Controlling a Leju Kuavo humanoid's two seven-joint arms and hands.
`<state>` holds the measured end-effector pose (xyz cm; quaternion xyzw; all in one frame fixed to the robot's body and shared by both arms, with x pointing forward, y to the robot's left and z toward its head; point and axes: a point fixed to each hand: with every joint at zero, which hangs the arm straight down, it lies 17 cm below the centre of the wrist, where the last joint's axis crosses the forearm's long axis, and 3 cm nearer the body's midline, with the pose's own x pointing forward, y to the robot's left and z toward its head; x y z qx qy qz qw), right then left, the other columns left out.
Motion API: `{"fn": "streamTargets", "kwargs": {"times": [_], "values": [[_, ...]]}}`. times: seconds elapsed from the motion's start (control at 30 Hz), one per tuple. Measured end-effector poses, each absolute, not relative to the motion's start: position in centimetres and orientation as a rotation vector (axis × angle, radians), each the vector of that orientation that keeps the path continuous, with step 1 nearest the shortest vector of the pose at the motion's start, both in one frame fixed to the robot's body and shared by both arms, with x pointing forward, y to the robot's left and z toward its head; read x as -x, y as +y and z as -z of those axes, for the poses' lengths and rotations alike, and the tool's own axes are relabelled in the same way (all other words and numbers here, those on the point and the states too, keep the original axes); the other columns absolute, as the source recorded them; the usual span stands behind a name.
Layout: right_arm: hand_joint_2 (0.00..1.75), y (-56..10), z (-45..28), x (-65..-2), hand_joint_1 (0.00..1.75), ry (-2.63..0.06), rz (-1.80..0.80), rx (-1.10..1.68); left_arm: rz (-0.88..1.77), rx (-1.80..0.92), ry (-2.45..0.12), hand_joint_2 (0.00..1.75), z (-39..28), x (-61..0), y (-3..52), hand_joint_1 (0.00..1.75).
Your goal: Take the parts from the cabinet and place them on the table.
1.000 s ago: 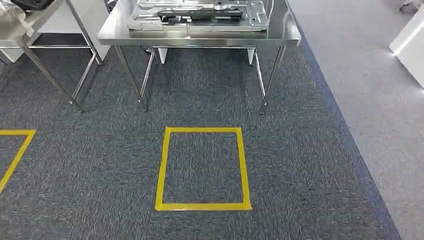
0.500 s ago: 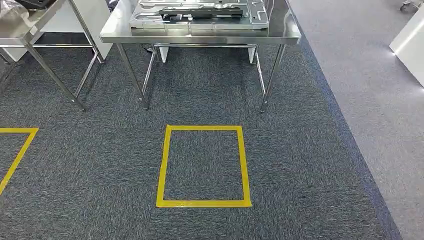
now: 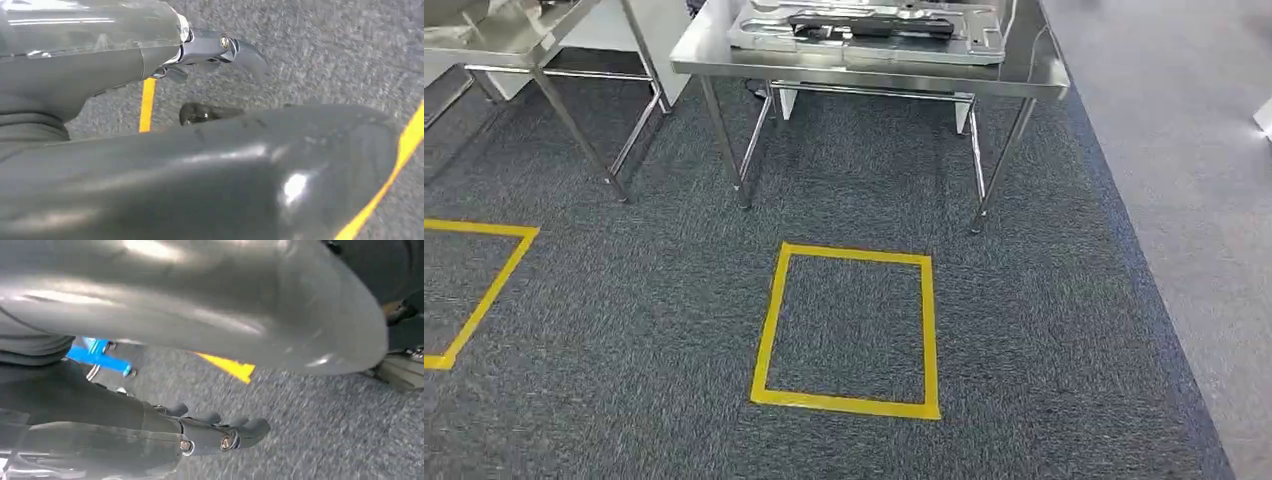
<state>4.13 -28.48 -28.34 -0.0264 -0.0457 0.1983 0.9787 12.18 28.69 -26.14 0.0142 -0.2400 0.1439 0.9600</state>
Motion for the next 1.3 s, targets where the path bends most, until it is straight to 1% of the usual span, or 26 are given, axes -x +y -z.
{"fn": "streamTargets", "kwargs": {"times": [0.4,0.43,0.53,0.67,0.8,0.93,1.03,1.13,1.3], "values": [[0.0,-31.0,28.4,-3.8,0.0,-0.088,-0.531,0.104,-0.295,-0.022,-0.452,0.0,26.4,-11.9,27.7,0.0],[0.0,-31.3,28.4,-3.8,0.0,-0.086,-0.536,0.109,-0.297,-0.019,-0.453,1.75,26.4,-12.1,27.4,0.0],[0.0,-32.3,28.4,-4.4,0.0,-0.081,-0.535,0.152,-0.301,-0.029,-0.444,1.75,26.5,-11.7,27.5,0.0],[0.0,-33.5,28.3,-4.7,0.0,-0.081,-0.45,0.214,-0.315,-0.046,-0.443,1.75,26.5,-11.8,28.1,0.0],[0.0,-34.3,28.2,-5.3,0.0,-0.09,-0.229,0.242,-0.326,-0.057,-0.439,1.75,26.6,-11.6,28.8,0.0],[0.0,-33.4,28.2,-6.1,0.0,-0.102,0.065,0.204,-0.337,-0.074,-0.442,1.75,26.5,-11.8,30.1,0.0],[0.0,-31.6,28.2,-6.9,0.0,-0.111,0.202,0.155,-0.346,-0.094,-0.427,1.75,26.7,-11.3,31.3,0.0],[0.0,-30.6,28.2,-7.0,0.0,-0.107,0.286,0.134,-0.349,-0.103,-0.418,1.75,26.7,-11.2,31.9,0.0],[0.0,-29.8,28.2,-6.6,0.0,-0.095,0.338,0.119,-0.347,-0.109,-0.42,1.75,26.7,-11.3,32.2,0.0]]}}
